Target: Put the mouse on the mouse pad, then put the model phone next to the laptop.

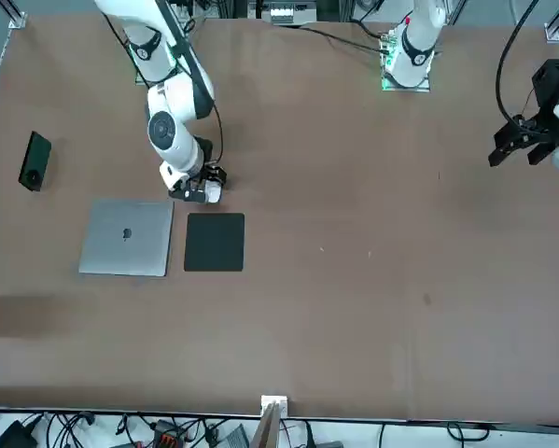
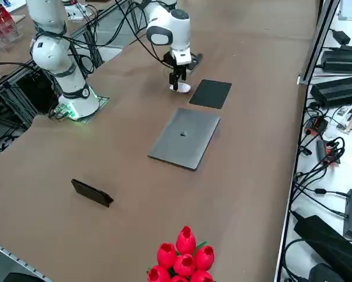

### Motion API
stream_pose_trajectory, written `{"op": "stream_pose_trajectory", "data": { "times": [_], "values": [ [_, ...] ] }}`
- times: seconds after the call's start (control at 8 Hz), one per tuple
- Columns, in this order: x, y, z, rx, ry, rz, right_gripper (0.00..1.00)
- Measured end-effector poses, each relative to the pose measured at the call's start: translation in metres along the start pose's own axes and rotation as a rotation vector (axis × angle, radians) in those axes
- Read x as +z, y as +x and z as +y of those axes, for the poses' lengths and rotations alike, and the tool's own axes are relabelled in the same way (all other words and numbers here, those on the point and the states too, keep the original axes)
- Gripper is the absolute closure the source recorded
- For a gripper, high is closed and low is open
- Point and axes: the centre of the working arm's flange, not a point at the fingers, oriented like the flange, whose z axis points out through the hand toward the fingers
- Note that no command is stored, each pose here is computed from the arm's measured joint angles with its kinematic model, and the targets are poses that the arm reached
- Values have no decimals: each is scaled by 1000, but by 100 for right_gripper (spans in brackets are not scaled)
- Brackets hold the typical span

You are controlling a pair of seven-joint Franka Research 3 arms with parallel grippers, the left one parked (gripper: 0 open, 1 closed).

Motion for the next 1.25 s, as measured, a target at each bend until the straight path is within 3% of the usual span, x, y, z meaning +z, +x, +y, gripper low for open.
{"op": "stream_pose_trajectory", "data": {
  "times": [1.25],
  "values": [
    [8, 3, 1, 12, 6, 27, 0]
  ]
}}
